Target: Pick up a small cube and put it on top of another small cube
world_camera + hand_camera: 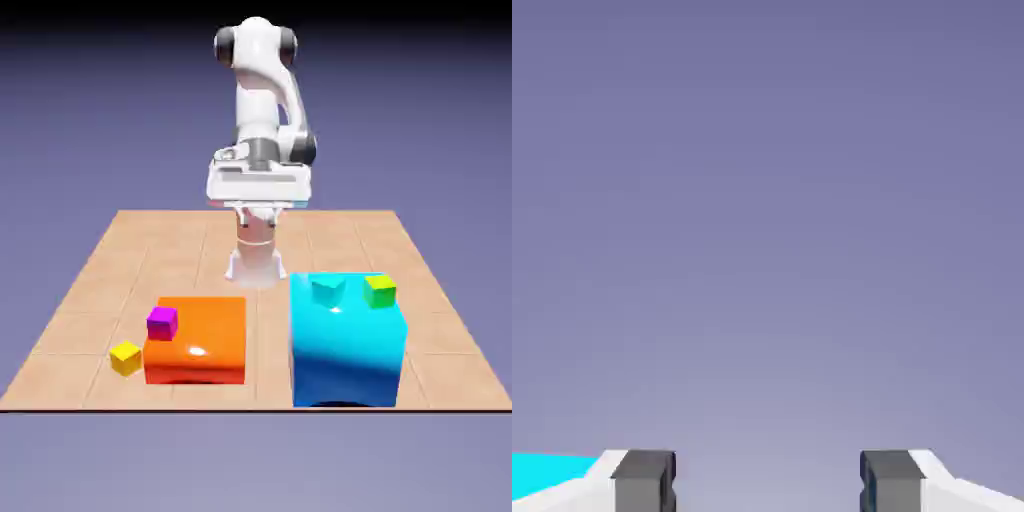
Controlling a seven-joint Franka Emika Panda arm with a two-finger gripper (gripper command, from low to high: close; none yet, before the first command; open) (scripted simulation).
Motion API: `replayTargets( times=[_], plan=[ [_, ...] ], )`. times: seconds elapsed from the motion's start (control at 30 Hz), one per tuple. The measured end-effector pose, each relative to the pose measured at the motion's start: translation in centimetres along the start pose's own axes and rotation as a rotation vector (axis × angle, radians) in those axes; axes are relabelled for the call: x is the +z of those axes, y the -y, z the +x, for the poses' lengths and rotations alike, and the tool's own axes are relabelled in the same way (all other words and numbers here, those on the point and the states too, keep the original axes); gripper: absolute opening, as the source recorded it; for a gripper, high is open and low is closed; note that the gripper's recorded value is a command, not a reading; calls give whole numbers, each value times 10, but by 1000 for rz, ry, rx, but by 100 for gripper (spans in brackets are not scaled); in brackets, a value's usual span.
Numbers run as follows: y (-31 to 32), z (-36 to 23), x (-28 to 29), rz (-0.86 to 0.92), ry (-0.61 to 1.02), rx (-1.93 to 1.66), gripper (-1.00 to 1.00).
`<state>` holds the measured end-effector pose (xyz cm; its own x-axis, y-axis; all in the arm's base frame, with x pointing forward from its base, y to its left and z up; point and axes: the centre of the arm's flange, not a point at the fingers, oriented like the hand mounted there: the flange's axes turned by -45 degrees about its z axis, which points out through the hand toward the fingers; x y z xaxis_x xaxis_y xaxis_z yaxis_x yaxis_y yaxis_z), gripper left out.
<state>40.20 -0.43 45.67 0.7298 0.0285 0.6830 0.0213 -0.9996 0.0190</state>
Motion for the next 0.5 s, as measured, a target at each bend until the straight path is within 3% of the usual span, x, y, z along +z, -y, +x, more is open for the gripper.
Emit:
replayTargets(
  times=[0.5],
  plan=[
    [-142,45,126,-42,539,309,0]
  ],
)
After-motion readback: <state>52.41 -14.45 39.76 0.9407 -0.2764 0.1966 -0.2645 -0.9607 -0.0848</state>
